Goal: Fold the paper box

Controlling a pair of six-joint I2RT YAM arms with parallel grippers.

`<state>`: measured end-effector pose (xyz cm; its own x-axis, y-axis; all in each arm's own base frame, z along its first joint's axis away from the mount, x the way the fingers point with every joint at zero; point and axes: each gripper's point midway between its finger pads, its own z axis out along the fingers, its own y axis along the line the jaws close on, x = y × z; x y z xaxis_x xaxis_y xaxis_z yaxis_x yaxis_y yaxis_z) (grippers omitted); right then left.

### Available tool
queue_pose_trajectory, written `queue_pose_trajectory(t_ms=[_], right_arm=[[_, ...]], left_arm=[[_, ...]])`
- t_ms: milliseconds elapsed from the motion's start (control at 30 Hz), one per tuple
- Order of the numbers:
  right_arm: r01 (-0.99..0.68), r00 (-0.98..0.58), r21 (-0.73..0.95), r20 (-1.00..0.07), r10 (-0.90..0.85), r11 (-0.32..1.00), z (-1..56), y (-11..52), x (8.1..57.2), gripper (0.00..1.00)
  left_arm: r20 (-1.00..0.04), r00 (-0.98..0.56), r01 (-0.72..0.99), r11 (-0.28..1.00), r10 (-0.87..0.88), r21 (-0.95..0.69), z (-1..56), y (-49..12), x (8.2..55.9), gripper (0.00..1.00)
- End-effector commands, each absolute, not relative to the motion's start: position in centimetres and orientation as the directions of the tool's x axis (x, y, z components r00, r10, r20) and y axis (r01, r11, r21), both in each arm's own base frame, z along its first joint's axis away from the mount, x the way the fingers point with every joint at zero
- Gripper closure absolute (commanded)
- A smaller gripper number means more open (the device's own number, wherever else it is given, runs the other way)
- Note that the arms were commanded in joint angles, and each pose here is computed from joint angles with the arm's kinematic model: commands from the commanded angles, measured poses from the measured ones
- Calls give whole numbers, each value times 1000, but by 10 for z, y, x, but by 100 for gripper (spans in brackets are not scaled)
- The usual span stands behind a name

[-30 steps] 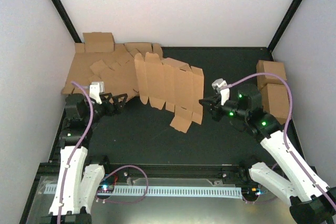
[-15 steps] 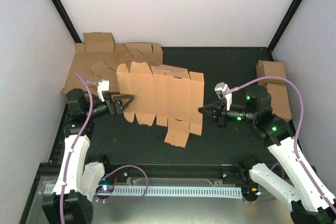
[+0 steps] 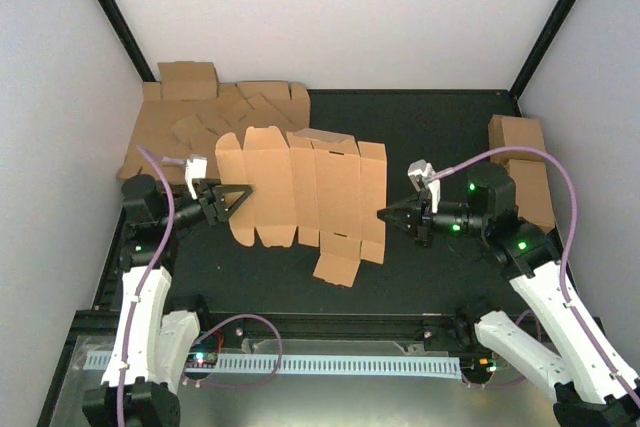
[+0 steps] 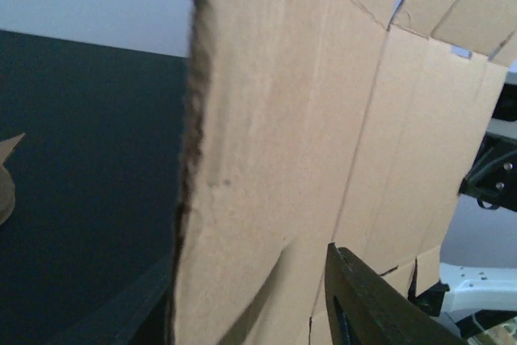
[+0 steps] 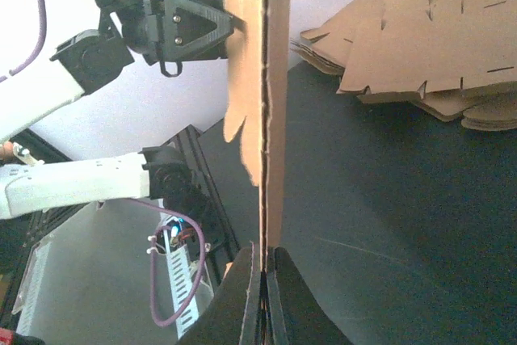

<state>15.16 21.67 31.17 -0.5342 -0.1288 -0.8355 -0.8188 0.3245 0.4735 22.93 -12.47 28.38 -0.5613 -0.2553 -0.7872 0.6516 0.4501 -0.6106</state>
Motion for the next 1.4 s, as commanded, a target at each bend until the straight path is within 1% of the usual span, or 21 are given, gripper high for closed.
queue_pose_trajectory(t_ms=[0,100,133,167,200,267,333,433,533,567,633,667,767,933,1033,1133,1367], right_arm=[[-821,-524,469,-845,-103,324,315,219,157,98],[-813,-538,483,-836,-102,326,311,221,161,98],[-810,-542,486,-834,-104,327,310,222,162,98],[-808,-546,489,-832,-105,329,309,222,163,98],[-806,-548,490,-830,-106,331,308,222,164,98],[-804,-548,488,-830,-106,340,306,222,166,98],[-798,-549,482,-829,-106,361,302,221,170,98],[-791,-549,474,-829,-106,386,295,220,175,98],[-786,-552,477,-828,-99,394,289,222,180,98],[-783,-555,479,-826,-98,396,286,222,181,98],[-778,-563,486,-821,-98,398,280,224,185,98],[-777,-564,486,-820,-98,399,278,224,187,98],[-771,-574,495,-812,-102,401,268,227,192,98],[-745,-593,499,-799,-99,443,247,228,205,98],[-731,-603,506,-793,-87,458,229,228,211,98],[-705,-615,515,-786,-59,488,210,227,219,98],[-650,-584,482,-812,20,587,167,218,244,96]], left_arm=[[-812,-531,687,437,-243,-580,288,-129,216,61],[-807,-533,674,450,-255,-586,286,-128,215,75],[-805,-534,669,454,-258,-589,285,-128,215,76],[-803,-536,661,461,-262,-592,284,-127,216,76],[-800,-538,653,470,-265,-594,283,-126,217,74],[-800,-539,646,480,-264,-593,281,-125,217,67],[-804,-534,640,495,-263,-587,280,-124,217,62],[-813,-519,635,517,-265,-574,281,-122,217,63],[-817,-507,621,541,-274,-567,281,-120,217,73],[-817,-504,611,553,-280,-566,281,-118,219,79],[-817,-499,597,569,-289,-565,280,-116,220,95],[-815,-500,589,574,-293,-568,278,-115,221,98],[-809,-508,572,586,-297,-574,273,-113,223,98],[-797,-518,533,611,-312,-585,267,-111,226,98],[-775,-530,524,586,-344,-618,262,-116,225,99],[-768,-522,528,566,-371,-633,258,-124,226,99],[-787,-501,533,588,-360,-608,237,-146,230,98]])
